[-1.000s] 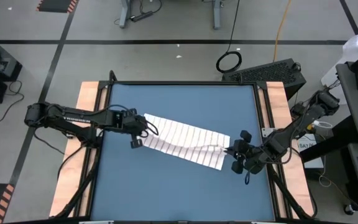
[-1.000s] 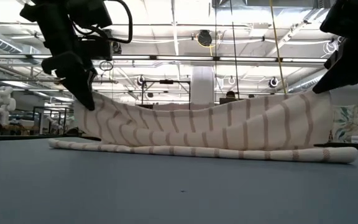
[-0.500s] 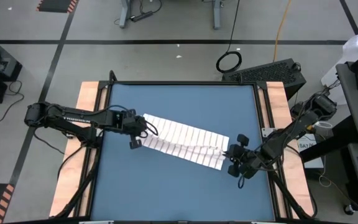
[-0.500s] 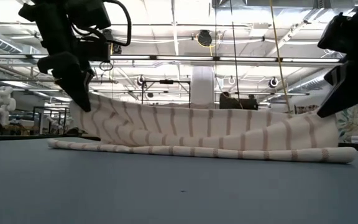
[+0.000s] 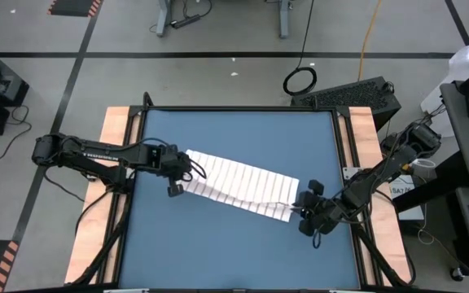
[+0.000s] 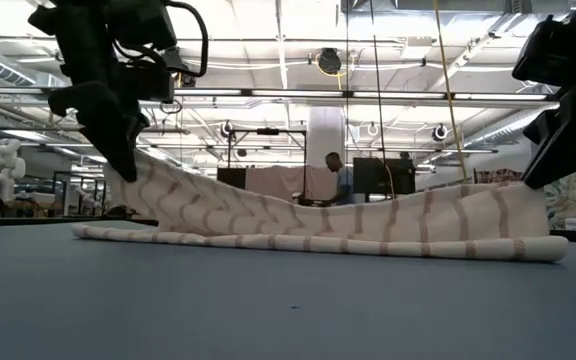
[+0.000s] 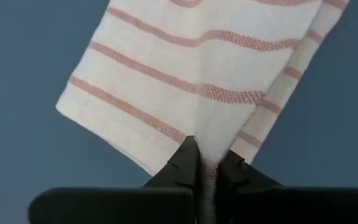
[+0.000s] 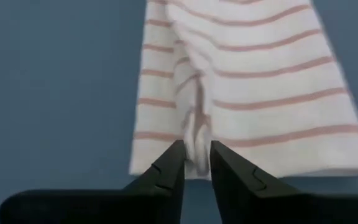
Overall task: Roll towel
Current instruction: Fold the white towel, then roll the white towel
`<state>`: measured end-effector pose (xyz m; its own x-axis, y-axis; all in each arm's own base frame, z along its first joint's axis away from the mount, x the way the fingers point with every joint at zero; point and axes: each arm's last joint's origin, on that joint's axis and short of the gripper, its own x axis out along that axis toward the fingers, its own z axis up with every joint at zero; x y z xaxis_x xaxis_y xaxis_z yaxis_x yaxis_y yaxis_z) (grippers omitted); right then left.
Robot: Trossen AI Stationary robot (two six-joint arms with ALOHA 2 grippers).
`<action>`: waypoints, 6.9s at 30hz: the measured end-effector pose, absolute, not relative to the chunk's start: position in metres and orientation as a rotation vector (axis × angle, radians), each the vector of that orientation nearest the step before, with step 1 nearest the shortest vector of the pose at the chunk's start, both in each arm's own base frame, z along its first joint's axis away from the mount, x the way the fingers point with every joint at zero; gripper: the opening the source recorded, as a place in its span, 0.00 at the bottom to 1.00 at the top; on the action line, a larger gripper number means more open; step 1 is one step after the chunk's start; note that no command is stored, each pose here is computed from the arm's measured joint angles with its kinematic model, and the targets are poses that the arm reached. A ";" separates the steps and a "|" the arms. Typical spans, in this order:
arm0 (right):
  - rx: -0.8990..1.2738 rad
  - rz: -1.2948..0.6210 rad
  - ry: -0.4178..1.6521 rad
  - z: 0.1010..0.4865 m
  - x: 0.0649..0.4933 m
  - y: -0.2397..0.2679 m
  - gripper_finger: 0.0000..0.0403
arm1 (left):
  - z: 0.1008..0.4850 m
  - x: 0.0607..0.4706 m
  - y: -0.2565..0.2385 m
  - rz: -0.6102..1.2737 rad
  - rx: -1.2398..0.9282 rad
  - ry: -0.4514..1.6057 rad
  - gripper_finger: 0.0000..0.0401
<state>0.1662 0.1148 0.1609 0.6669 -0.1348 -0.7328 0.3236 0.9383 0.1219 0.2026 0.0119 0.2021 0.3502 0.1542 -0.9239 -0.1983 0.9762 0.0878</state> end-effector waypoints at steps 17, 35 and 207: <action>0.210 -0.357 0.662 0.165 0.168 0.114 0.19 | 0.209 0.206 0.005 0.026 -0.188 1.187 0.41; 0.383 -0.397 0.387 0.097 0.185 0.123 0.00 | 0.149 0.199 0.009 0.184 -0.240 0.942 0.23; 0.430 -0.625 0.603 0.086 0.290 0.156 0.00 | 0.120 0.196 0.071 0.814 -0.315 0.771 0.17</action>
<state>0.2905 0.1557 0.0863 0.6517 -0.4114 -0.6372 0.6513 0.7341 0.1921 0.1959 0.0711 0.1203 0.4392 0.5337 -0.7227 -0.7507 0.6599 0.0311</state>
